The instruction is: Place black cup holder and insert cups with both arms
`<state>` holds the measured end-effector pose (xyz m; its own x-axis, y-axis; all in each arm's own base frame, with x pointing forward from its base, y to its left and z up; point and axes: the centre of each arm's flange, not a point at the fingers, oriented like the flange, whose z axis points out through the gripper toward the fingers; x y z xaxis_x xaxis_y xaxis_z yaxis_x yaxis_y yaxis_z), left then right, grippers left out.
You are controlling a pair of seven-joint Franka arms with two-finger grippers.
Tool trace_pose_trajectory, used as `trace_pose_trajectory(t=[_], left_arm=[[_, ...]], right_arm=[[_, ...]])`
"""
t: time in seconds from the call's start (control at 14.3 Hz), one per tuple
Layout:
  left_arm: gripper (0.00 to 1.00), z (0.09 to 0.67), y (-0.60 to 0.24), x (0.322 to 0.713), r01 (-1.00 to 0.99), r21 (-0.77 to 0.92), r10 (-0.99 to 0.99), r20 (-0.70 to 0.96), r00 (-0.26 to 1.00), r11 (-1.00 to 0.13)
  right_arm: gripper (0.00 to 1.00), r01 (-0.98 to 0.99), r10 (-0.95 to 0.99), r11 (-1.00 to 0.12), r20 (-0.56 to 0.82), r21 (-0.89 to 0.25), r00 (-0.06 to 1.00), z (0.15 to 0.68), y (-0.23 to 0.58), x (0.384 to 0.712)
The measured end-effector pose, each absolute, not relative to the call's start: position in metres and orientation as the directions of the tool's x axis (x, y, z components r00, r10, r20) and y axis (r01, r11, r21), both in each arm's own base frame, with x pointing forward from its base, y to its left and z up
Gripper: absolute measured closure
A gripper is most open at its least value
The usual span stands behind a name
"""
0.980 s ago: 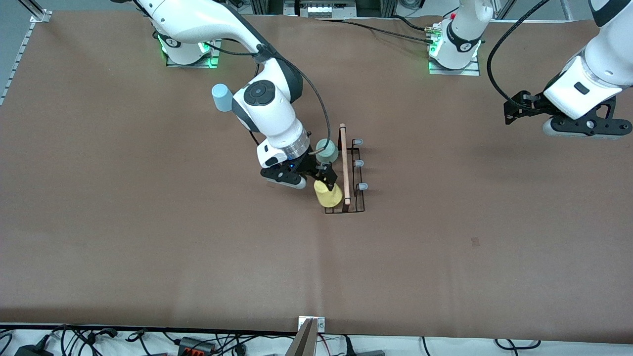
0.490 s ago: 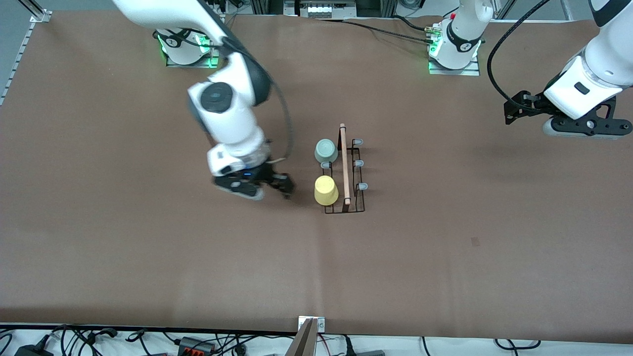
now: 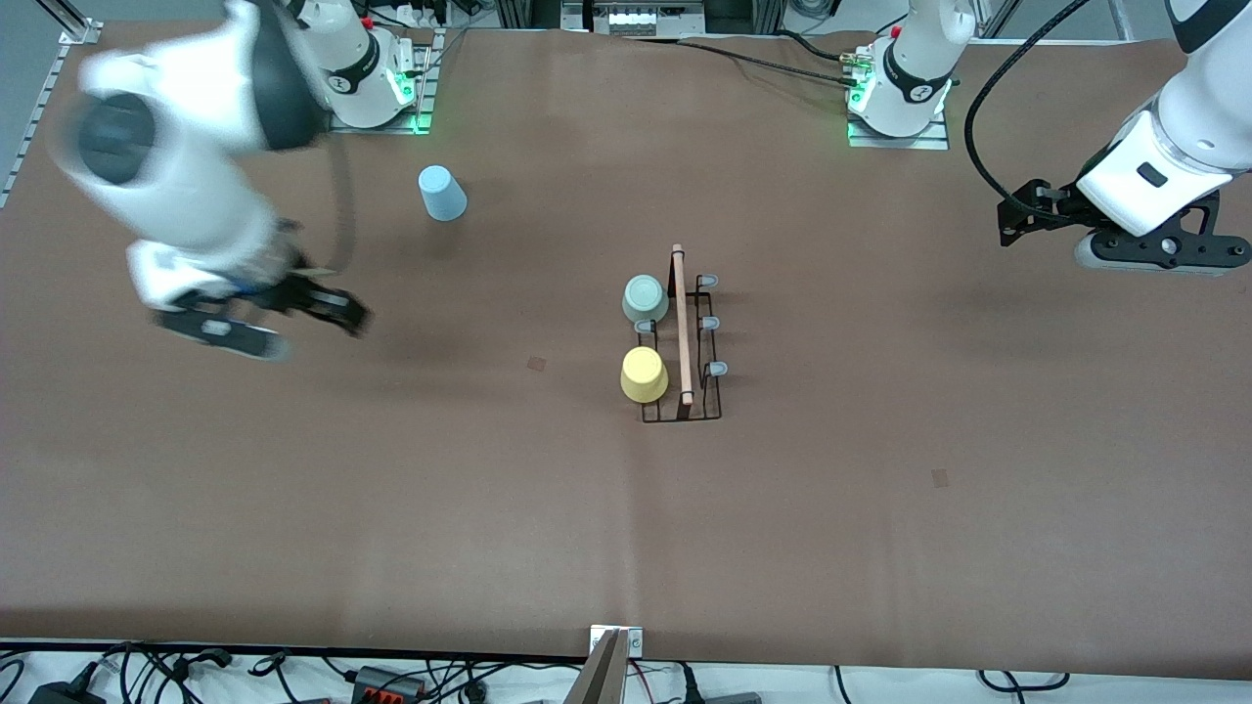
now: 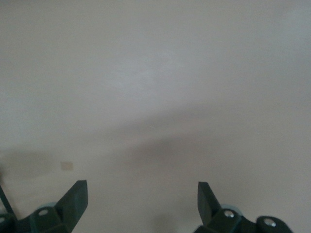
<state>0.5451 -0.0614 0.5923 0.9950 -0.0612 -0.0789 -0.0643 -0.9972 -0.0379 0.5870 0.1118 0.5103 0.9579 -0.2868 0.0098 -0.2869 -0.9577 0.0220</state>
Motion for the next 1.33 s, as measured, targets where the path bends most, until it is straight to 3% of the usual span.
trace_pose_trajectory(t=[0.42, 0.7, 1.33], left_arm=[[0.0, 0.593, -0.06, 0.545, -0.062, -0.038, -0.059, -0.078, 0.995, -0.997], [0.0, 0.593, -0.06, 0.545, -0.062, -0.038, -0.059, -0.077, 0.995, -0.997], [0.0, 0.595, -0.046, 0.547, -0.031, -0.014, -0.03, -0.074, 0.997, -0.999]], right_arm=[[0.0, -0.307, -0.307, -0.952, -0.018, 0.013, 0.952, 0.601, -0.068, 0.558], [0.0, -0.284, -0.285, -0.959, -0.051, 0.019, 0.957, 0.626, -0.061, 0.549], [0.0, -0.184, -0.184, -0.983, -0.031, 0.017, 0.982, 0.608, -0.047, 0.569]])
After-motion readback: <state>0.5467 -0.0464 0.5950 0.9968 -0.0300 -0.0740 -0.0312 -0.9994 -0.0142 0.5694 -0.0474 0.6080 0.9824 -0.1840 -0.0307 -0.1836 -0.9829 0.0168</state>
